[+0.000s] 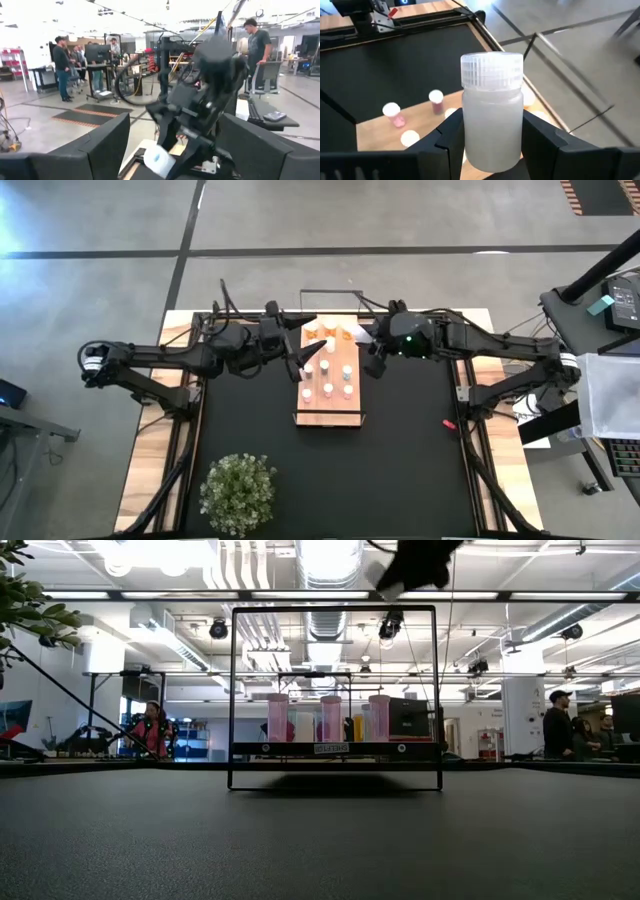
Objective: Pick and place medicine bottles onto shelf by color
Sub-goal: Put the white pill bottle on the shelf aligned with the other white pill bottle
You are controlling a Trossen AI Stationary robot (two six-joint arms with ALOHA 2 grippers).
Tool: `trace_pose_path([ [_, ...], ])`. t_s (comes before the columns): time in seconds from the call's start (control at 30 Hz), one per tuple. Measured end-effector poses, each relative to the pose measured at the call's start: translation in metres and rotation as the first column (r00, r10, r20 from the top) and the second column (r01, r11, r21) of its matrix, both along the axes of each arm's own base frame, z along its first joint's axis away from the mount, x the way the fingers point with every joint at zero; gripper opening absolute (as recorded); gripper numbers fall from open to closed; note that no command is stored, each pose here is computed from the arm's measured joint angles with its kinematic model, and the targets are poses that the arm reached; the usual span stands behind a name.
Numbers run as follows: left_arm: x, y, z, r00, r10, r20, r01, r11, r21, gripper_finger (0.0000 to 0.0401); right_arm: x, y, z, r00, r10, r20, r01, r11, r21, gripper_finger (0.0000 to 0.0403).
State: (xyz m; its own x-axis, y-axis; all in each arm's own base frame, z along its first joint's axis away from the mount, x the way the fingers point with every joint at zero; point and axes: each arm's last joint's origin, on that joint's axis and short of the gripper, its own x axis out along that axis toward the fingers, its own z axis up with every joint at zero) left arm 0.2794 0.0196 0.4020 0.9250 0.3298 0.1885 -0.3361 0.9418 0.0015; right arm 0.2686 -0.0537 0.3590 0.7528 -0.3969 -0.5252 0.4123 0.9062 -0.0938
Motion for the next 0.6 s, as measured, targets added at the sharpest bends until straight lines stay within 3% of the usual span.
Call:
trace_pose_path([
  [0.23, -0.021, 0.003, 0.015, 0.999, 0.019, 0.038, -0.02, 0.999, 0.03, 0.0295, -0.028, -0.019, -0.054, 0.988, 0.09, 0.127, -0.096, 0.994, 0.044, 0.0146],
  [0.47, -0.033, 0.004, 0.025, 0.997, 0.031, 0.074, -0.035, 0.998, 0.058, 0.0295, -0.044, -0.028, -0.115, 0.958, 0.157, 0.24, -0.129, 0.983, -0.127, 0.0146],
  [0.6, -0.034, 0.004, 0.025, 0.997, 0.03, 0.076, -0.034, 0.998, 0.053, 0.0295, -0.052, -0.035, -0.142, 0.928, 0.185, 0.322, -0.153, 0.981, -0.121, 0.0146],
])
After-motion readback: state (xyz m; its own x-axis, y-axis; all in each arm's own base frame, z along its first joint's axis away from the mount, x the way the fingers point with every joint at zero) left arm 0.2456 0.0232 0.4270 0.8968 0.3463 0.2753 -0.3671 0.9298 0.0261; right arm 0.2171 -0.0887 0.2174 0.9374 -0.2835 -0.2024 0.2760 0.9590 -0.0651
